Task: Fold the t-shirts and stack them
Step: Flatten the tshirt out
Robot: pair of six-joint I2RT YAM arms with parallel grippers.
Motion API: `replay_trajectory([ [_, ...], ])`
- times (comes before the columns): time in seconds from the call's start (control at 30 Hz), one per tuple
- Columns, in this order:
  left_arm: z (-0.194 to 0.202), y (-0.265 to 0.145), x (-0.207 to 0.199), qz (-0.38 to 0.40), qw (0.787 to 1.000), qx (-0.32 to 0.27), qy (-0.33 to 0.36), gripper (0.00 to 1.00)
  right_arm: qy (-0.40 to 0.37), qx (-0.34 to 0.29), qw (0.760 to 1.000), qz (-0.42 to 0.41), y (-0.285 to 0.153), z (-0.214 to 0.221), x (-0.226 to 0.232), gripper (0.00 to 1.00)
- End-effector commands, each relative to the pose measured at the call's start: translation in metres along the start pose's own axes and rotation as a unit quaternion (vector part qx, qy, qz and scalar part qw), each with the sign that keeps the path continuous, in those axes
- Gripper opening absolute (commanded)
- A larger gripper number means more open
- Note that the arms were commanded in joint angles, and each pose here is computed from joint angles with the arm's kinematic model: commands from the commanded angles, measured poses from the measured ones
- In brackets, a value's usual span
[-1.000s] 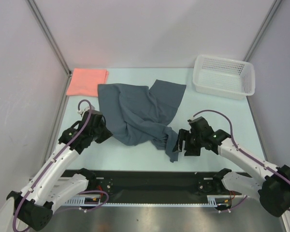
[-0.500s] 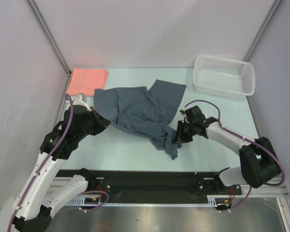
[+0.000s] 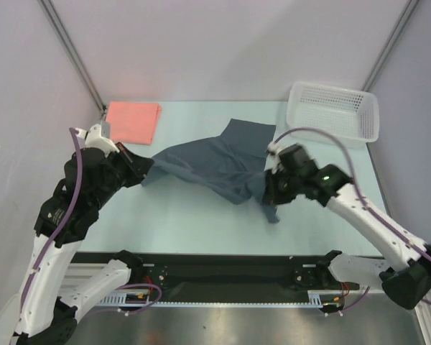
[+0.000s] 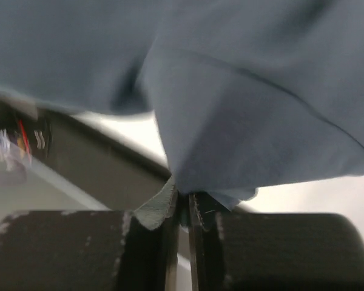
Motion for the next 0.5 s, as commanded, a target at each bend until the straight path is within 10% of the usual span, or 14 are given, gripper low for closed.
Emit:
replay_trajectory([
  [0.0, 0.014, 0.002, 0.016, -0.029, 0.999, 0.015, 0.001, 0.0, 0.022, 0.16, 0.985, -0.065, 0.068, 0.084, 0.046, 0.16],
  [0.27, 0.045, -0.002, 0.049, -0.077, 0.996, 0.051, 0.002, 0.0, -0.019, 0.198, 0.979, -0.047, 0.122, 0.091, 0.077, 0.54],
  [0.47, 0.049, 0.0, 0.05, -0.076, 0.996, 0.056, 0.002, 0.0, -0.001, 0.18, 0.982, -0.051, 0.116, 0.063, 0.076, 0.56],
])
Point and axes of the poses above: each gripper's point midway between its finger pads, its own y axis out along the fingers, its own x axis along the line the jaws close on, z = x × y, the point moved 3 cm from there along -y, back along the fingers, and after that the axes turned 4 degrees about -y, right-handed, at the moved point
